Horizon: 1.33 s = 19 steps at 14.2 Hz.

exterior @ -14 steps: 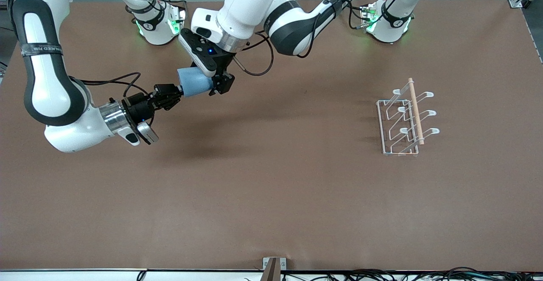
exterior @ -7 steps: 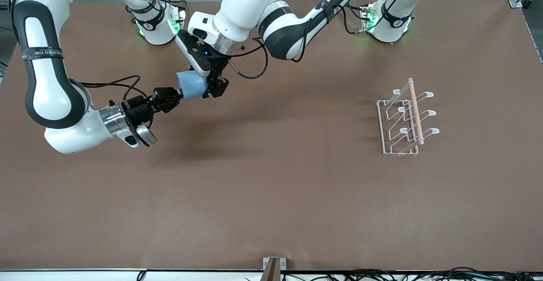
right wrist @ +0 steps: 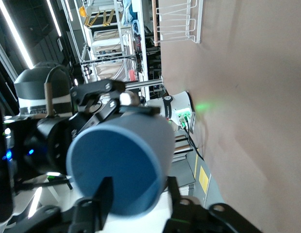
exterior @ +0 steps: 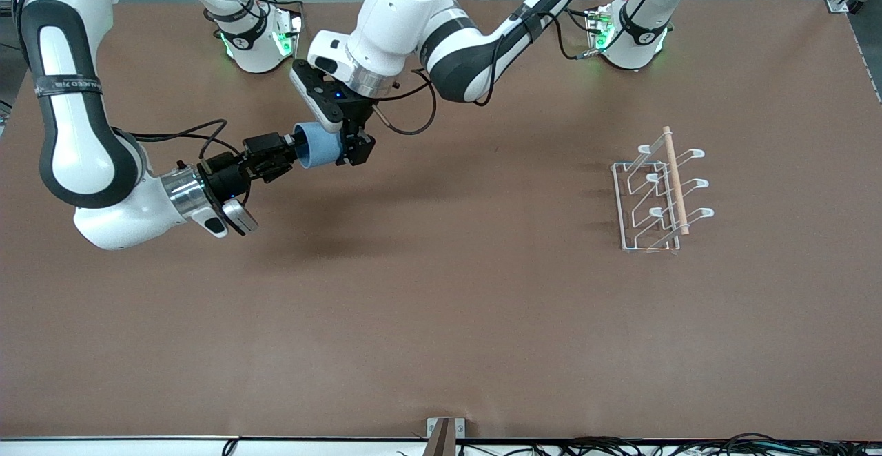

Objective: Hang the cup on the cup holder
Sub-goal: 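Open the right gripper while the left gripper pulls the cup away, then carry the cup with the left gripper onto a holder hook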

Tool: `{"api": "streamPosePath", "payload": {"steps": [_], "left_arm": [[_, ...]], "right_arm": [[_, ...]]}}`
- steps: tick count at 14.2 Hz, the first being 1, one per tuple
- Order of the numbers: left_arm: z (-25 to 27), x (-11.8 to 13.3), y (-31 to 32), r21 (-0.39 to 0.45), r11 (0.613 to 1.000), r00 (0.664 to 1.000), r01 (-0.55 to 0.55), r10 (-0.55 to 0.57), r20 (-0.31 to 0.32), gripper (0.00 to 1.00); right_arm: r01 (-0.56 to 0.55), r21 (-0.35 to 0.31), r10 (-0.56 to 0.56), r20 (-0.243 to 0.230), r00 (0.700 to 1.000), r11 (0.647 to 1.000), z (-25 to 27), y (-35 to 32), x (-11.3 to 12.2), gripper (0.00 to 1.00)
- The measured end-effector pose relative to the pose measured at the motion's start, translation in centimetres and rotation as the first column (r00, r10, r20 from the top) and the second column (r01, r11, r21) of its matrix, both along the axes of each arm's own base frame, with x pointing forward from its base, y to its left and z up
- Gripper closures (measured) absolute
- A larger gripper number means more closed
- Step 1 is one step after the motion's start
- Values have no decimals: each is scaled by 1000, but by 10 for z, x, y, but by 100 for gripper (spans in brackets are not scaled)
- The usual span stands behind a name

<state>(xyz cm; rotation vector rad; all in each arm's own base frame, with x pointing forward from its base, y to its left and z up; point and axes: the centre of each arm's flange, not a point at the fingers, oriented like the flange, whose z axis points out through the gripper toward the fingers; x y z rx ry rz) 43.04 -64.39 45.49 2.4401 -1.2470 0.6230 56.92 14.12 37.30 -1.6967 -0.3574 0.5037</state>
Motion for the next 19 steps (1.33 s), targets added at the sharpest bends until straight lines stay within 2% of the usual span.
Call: {"api": "streamPosePath", "payload": {"steps": [4,6,7,10,12,14,15,17,19], "left_arm": [[-12,10,21,198,980,999,3,4,-35,20],[-21,22,39,301,954,999,-10,23,-43,21],[-26,33,52,357,934,998,-22,41,-46,21],[-36,58,95,542,839,996,-49,84,-39,21],[-35,69,127,663,748,995,-27,87,-58,21],[-34,87,168,759,650,991,13,94,-98,21],[-33,100,192,813,582,992,19,92,-89,21],[-33,117,228,906,420,995,46,58,-77,21],[-41,124,252,963,263,997,60,40,-73,21]], "right_arm": [[4,-6,-4,9,1000,1000,4,-4,1,1],[16,-48,-15,18,1000,999,0,-19,4,0],[32,-94,-28,36,999,995,-3,-30,6,0],[86,-289,-42,157,987,954,9,-71,13,0],[143,-402,-39,256,966,904,32,-100,15,0],[197,-508,-10,347,938,839,54,-128,15,0],[222,-554,10,385,923,802,65,-140,15,0],[266,-622,43,436,899,736,79,-161,15,0],[311,-686,46,449,893,658,87,-179,15,0]]}}
